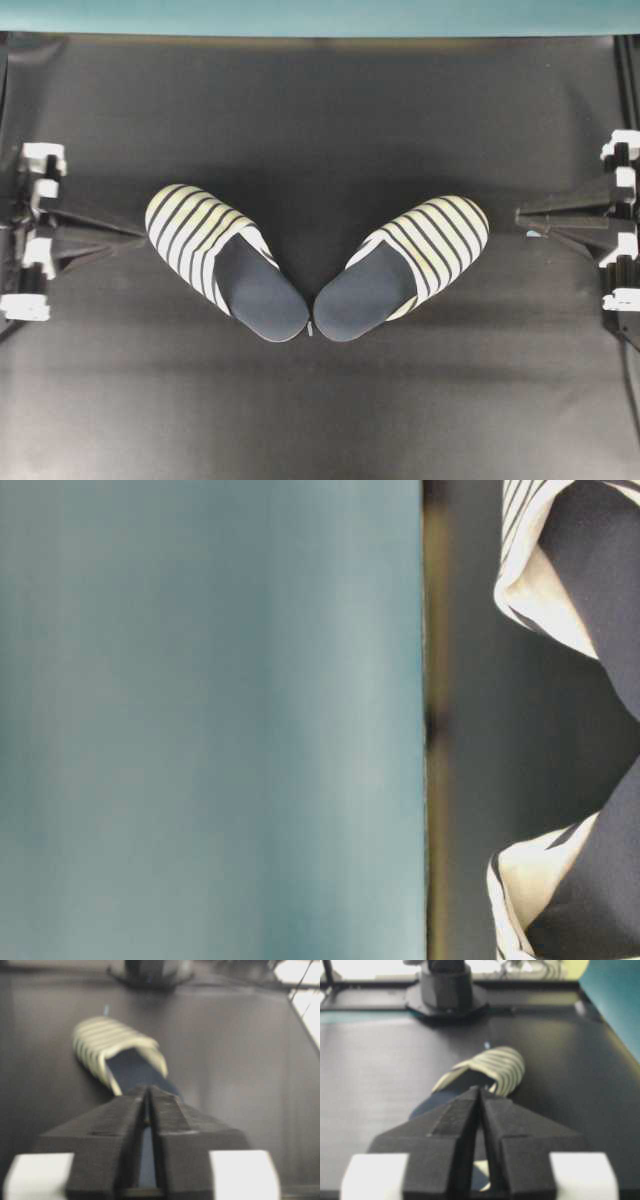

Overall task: Arrange the slippers with the left arm.
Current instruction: 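Move the left gripper toward the left striped slipper's heel, then lower the left gripper and pinch the left slipper's striped upper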

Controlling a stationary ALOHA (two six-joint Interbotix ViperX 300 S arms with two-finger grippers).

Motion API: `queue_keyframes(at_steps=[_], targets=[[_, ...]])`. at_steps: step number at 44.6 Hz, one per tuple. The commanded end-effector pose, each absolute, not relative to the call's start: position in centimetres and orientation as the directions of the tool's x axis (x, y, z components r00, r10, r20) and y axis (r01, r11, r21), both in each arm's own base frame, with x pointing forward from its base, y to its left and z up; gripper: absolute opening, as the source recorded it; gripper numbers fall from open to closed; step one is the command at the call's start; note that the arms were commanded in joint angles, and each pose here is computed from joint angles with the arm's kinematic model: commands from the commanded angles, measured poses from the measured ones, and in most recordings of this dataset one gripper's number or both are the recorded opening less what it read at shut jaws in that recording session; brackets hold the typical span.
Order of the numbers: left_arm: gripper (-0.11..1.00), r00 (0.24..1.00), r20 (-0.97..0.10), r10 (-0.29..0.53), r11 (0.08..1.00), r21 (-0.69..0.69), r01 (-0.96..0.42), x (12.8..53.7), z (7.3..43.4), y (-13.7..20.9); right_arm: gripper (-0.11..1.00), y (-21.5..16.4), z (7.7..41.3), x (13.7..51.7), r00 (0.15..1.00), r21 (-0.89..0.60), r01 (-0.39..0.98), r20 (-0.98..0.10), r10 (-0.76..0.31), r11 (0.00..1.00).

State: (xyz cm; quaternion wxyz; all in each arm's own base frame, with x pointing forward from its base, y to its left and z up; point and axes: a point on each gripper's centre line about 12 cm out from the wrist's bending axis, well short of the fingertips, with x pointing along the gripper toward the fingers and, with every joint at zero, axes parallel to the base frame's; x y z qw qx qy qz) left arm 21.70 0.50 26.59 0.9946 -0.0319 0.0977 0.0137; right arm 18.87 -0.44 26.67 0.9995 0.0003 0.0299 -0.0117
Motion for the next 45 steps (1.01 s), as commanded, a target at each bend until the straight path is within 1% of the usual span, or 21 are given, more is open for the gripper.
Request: queue_keyframes(at_steps=[1, 3, 9, 14, 18, 24, 26, 30, 33, 38, 39, 40, 41, 44, 45], targets=[[0.02, 0.974, -0.225, 0.040, 0.995, -0.075, -0.058, 23.1, 27.4, 1.0, 0.03, -0.6, 26.8, 19.0, 0.997, -0.006, 0.031, -0.064, -0.031, 1.000], [0.01, 0.966, -0.253, 0.047, 0.993, -0.091, -0.072, 23.7, 27.3, 1.2, 0.00, -0.6, 26.8, 19.0, 0.997, -0.006, 0.031, -0.072, -0.031, 1.000], [0.01, 0.916, -0.390, 0.093, 0.975, -0.150, -0.163, 25.7, 26.3, 2.5, 0.00, -0.7, 26.4, 18.9, 0.994, -0.002, 0.037, -0.106, -0.037, 0.999], [0.01, 0.844, -0.523, 0.121, 0.947, -0.194, -0.256, 27.4, 25.1, 3.7, 0.00, -0.9, 26.1, 18.9, 0.990, 0.005, 0.050, -0.132, -0.049, 0.999], [0.01, 0.793, -0.595, 0.126, 0.922, -0.225, -0.315, 28.7, 24.5, 4.2, 0.00, -1.1, 25.9, 18.8, 0.987, 0.011, 0.060, -0.148, -0.058, 0.998], [0.01, 0.685, -0.718, 0.120, 0.890, -0.227, -0.394, 30.8, 23.4, 4.7, 0.00, -1.2, 25.7, 18.8, 0.985, 0.011, 0.068, -0.162, -0.065, 0.998], [0.01, 0.635, -0.764, 0.116, 0.887, -0.208, -0.412, 31.2, 22.9, 4.8, 0.00, -1.2, 25.6, 18.8, 0.984, 0.012, 0.068, -0.166, -0.065, 0.998], [0.06, 0.556, -0.824, 0.108, 0.883, -0.178, -0.434, 32.0, 22.1, 5.0, 0.00, -1.2, 25.5, 18.8, 0.984, 0.012, 0.068, -0.168, -0.065, 0.998], [0.15, 0.509, -0.855, 0.103, 0.880, -0.161, -0.448, 32.6, 21.5, 5.1, 0.00, -1.2, 25.5, 18.8, 0.984, 0.012, 0.068, -0.168, -0.065, 0.998], [0.44, 0.462, -0.881, 0.100, 0.871, -0.147, -0.469, 33.6, 20.4, 5.4, 0.00, -1.2, 25.4, 18.8, 0.983, 0.011, 0.068, -0.169, -0.065, 0.998], [0.46, 0.457, -0.884, 0.099, 0.871, -0.145, -0.470, 33.8, 20.2, 5.5, 0.00, -1.2, 25.4, 18.8, 0.983, 0.012, 0.068, -0.169, -0.065, 0.998], [0.58, 0.445, -0.890, 0.099, 0.869, -0.141, -0.475, 34.1, 19.8, 5.6, 0.00, -1.2, 25.4, 18.8, 0.983, 0.012, 0.068, -0.169, -0.065, 0.998], [0.64, 0.437, -0.894, 0.099, 0.867, -0.138, -0.478, 34.2, 19.5, 5.7, 0.00, -1.2, 25.4, 18.8, 0.983, 0.012, 0.068, -0.169, -0.065, 0.998], [0.82, 0.400, -0.912, 0.095, 0.865, -0.124, -0.487, 34.6, 18.4, 5.9, 0.00, -1.2, 25.4, 18.8, 0.983, 0.012, 0.067, -0.171, -0.064, 0.998], [0.84, 0.377, -0.921, 0.092, 0.863, -0.115, -0.492, 34.8, 17.9, 6.0, 0.00, -1.2, 25.4, 18.8, 0.983, 0.012, 0.067, -0.171, -0.064, 0.998]])
